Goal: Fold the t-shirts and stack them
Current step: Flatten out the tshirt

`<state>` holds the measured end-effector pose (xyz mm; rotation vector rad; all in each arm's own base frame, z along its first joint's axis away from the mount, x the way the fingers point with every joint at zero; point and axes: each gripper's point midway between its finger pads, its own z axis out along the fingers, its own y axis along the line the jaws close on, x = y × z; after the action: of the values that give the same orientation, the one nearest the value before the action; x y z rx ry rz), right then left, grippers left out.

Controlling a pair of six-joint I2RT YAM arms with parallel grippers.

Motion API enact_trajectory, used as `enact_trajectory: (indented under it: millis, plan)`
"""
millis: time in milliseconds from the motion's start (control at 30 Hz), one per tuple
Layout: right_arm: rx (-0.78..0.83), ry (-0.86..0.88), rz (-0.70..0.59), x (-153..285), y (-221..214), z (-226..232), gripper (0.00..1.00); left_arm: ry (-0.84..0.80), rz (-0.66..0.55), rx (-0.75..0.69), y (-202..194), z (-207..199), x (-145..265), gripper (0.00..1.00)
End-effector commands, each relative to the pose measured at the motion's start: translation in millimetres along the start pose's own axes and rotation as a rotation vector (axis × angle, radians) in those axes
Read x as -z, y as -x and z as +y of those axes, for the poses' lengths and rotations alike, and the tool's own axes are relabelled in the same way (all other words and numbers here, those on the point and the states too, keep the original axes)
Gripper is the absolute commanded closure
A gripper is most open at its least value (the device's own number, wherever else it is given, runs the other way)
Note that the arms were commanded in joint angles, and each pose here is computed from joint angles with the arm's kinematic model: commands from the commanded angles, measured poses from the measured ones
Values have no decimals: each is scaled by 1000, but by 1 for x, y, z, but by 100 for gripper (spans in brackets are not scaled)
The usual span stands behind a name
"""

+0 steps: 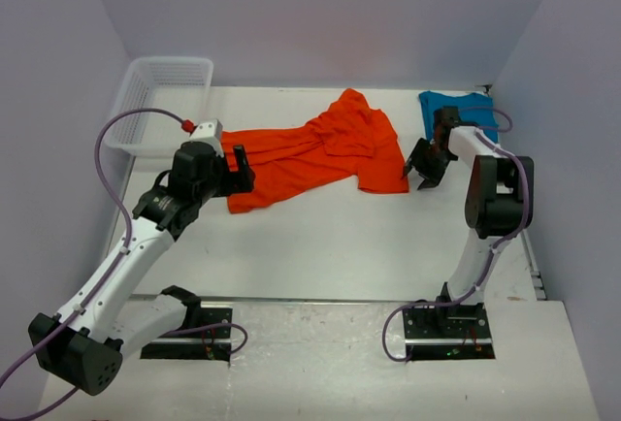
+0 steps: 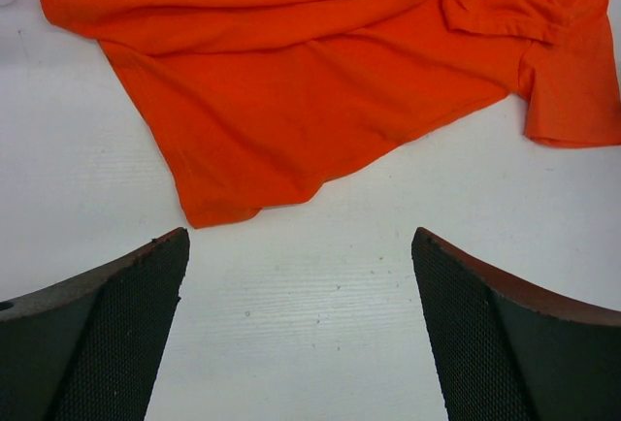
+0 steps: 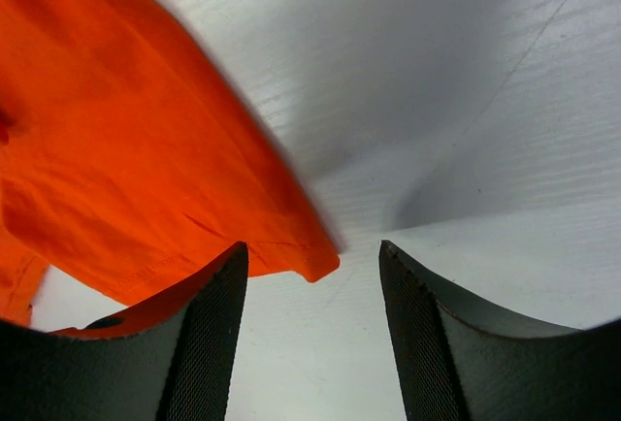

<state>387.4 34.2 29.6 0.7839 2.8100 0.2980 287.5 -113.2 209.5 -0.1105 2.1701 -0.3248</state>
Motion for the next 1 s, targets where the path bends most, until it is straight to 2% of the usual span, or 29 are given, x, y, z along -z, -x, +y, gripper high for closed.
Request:
enact_trajectory:
  millis: [0, 233, 433, 667, 967]
  plan:
    - [-1, -21, 43, 5, -7, -2, 43, -40, -57, -21, 25, -10, 13, 4]
    - [-4, -59, 121, 3, -21, -10, 43, -61, -135, -29, 51, -15, 38, 3]
    - [4, -104, 175, 2, -20, -5, 49, -129, -145, -11, 50, -27, 37, 3]
    - [-8, -134, 158, 4, -10, -3, 51, -181, -154, -29, 56, -37, 42, 2]
    - [55, -151, 250, 2, -29, 11, 53, -204, -195, -37, 66, -41, 54, 2]
